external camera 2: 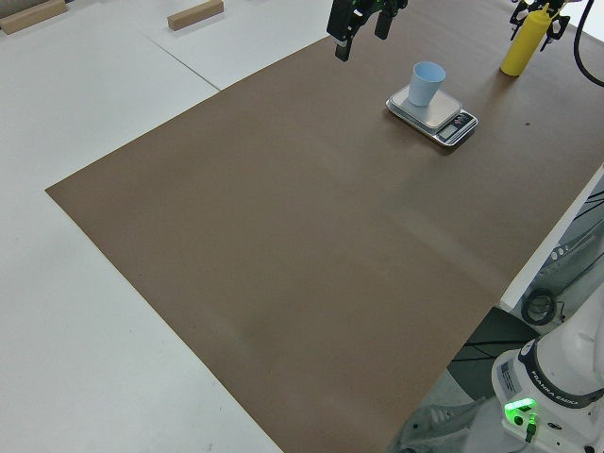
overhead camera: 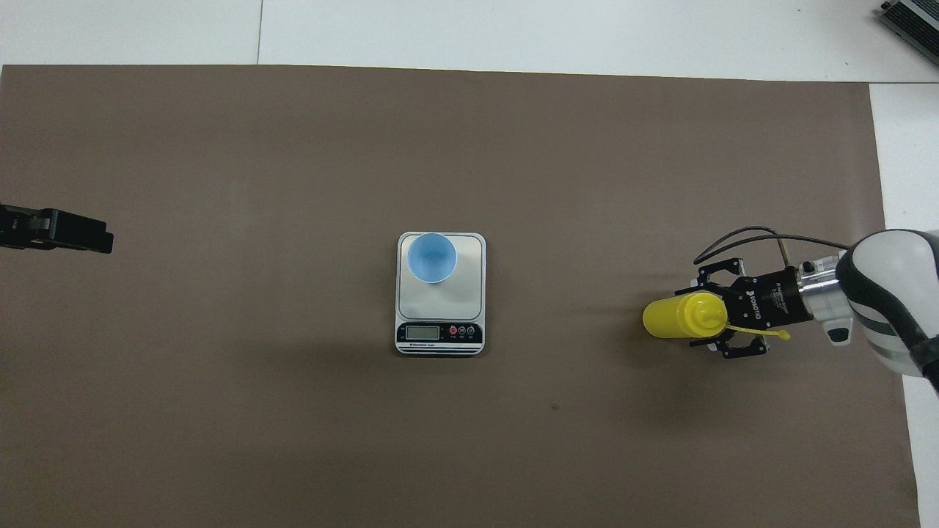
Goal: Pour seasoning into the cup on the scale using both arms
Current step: 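Reach the right gripper to the yellow bottle and grasp it, then lift the yellow bottle with the right gripper toward the cup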
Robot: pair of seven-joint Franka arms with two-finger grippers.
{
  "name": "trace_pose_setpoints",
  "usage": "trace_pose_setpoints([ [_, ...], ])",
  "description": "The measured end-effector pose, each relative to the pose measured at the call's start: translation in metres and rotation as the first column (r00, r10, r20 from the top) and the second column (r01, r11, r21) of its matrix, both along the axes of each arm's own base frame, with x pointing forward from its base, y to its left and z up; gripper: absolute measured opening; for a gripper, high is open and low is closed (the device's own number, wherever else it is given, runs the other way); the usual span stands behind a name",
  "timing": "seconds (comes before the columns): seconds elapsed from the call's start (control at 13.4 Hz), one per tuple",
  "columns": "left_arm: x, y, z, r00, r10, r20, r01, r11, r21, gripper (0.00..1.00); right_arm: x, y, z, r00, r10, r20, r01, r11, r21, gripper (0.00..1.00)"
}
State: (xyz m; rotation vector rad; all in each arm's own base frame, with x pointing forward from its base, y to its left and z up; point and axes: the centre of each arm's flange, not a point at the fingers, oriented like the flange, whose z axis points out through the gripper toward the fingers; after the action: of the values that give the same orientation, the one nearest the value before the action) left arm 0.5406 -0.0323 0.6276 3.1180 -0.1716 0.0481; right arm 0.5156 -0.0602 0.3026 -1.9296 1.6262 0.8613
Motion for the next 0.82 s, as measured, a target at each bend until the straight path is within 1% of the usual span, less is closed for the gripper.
trace_pose_setpoints([
  [0.07,0.000,0.000,0.000,1.000,0.000,-0.001,0.000,1.000,0.000,1.00,0.003,0.005,0.003,0.999,-0.038,-0.031,0.038,0.999,-0.017,0.65],
  [0.15,0.000,0.000,0.000,1.000,0.001,-0.002,-0.001,1.000,0.000,1.00,0.005,0.010,0.005,0.996,-0.069,-0.052,0.067,0.997,-0.035,0.64],
  [0.22,0.000,0.000,0.000,1.000,0.002,-0.002,-0.002,1.000,0.000,1.00,0.008,0.014,0.007,0.995,-0.085,-0.056,0.083,0.995,-0.049,0.64],
  [0.37,0.000,0.002,0.000,1.000,0.004,-0.003,-0.004,1.000,0.000,1.00,0.016,0.025,0.013,0.997,-0.075,-0.029,0.073,0.995,-0.067,0.64],
  [0.52,0.000,0.002,0.000,1.000,0.005,-0.003,-0.005,1.000,0.000,1.00,0.030,0.052,0.024,0.999,-0.019,0.028,0.023,0.990,-0.137,0.64],
  [0.6,0.000,0.002,0.000,1.000,0.005,-0.004,-0.005,1.000,0.000,1.00,0.036,0.068,0.028,0.999,-0.007,0.046,0.015,0.984,-0.175,0.62],
  [0.75,0.000,0.002,0.000,1.000,0.005,-0.004,-0.005,1.000,0.000,1.00,0.046,0.102,0.038,0.997,0.017,0.074,0.003,0.966,-0.258,0.52],
  [0.82,0.000,0.002,0.000,1.000,0.006,-0.004,-0.006,1.000,0.000,1.00,0.051,0.117,0.045,0.996,0.023,0.087,0.005,0.950,-0.311,0.52],
])
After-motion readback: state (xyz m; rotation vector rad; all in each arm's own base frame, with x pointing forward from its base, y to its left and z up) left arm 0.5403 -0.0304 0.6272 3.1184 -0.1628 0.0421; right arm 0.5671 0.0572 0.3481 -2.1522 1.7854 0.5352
